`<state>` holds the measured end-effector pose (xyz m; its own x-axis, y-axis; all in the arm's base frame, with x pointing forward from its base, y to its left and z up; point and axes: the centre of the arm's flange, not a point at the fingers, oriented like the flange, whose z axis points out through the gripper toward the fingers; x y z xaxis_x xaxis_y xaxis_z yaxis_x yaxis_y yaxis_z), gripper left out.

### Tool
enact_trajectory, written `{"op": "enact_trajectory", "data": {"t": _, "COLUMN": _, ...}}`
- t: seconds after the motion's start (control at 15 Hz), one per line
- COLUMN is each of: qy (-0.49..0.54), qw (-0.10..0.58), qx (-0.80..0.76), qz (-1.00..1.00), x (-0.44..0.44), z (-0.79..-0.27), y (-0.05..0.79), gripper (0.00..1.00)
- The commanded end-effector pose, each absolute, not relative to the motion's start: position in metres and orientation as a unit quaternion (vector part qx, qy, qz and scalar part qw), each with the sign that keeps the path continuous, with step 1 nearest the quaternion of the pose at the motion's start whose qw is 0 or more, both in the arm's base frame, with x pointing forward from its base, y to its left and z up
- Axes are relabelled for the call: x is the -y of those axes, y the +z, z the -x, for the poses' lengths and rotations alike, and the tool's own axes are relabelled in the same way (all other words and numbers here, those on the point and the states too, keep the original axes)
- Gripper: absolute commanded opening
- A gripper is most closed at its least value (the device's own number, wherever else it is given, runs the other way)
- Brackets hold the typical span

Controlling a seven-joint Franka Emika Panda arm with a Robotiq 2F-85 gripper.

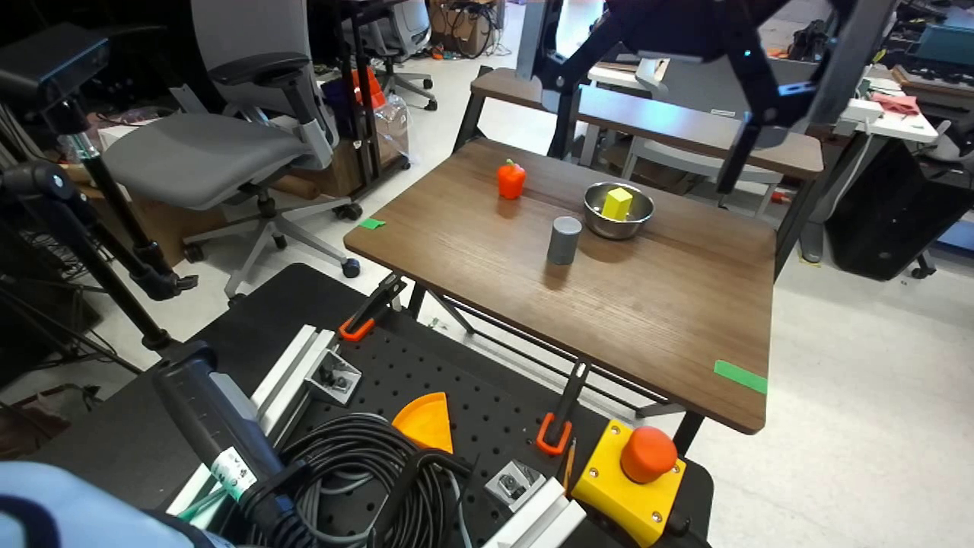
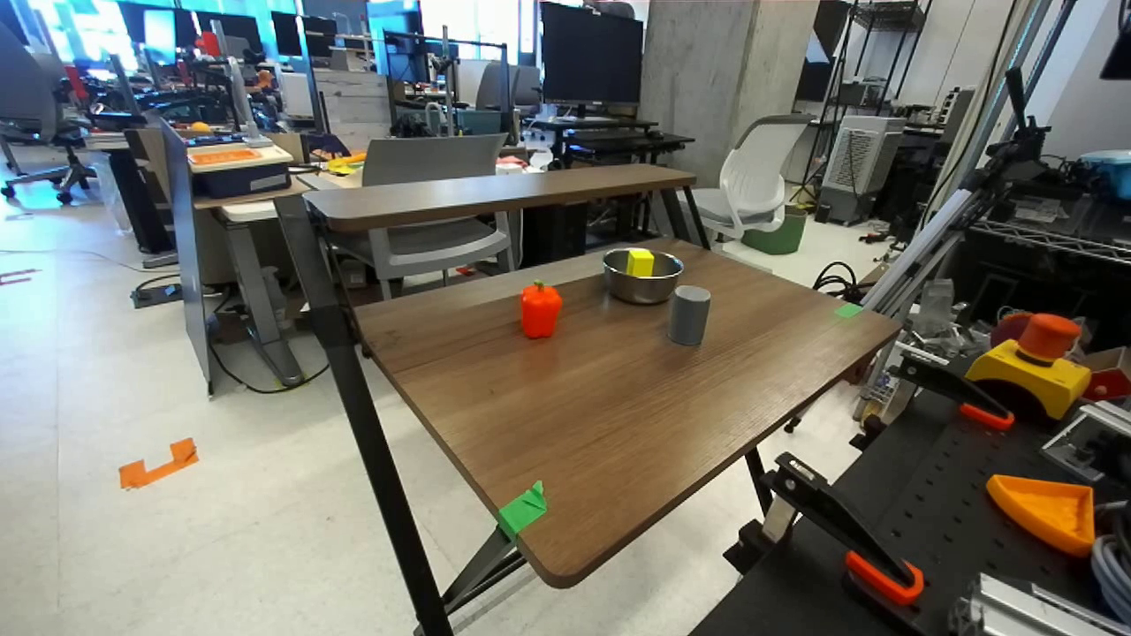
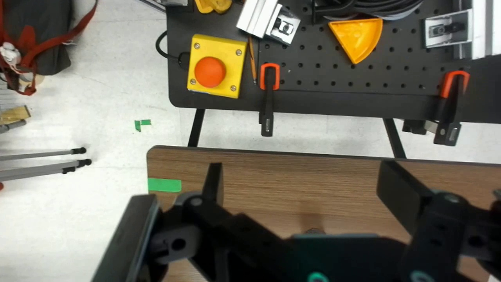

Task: Move the gray block to the left

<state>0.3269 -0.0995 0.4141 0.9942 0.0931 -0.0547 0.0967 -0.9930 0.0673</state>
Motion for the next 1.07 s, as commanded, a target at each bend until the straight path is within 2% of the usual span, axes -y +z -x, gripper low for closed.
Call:
{"op": "enact_trajectory", "data": {"t": 0.0, "qy": -0.052, "qw": 0.009, "qx": -0.042, "qz": -0.998, "x": 0.080, "z": -0.401, "y": 0.397, "gripper": 1.00}}
{"op": "enact_trajectory", "data": {"t": 0.4, "qy": -0.055, "qw": 0.039, "qx": -0.005, "qz": -0.998, "x": 0.050, "z": -0.485, "y": 0.340, "gripper": 1.00}}
{"op": "enact_trajectory", "data": {"t": 1.0, "qy": -0.134, "qw": 0.057, "qx": 0.027, "qz": -0.989, "x": 0.030, "z": -0.589, "y": 0.234, "gripper": 1.00}}
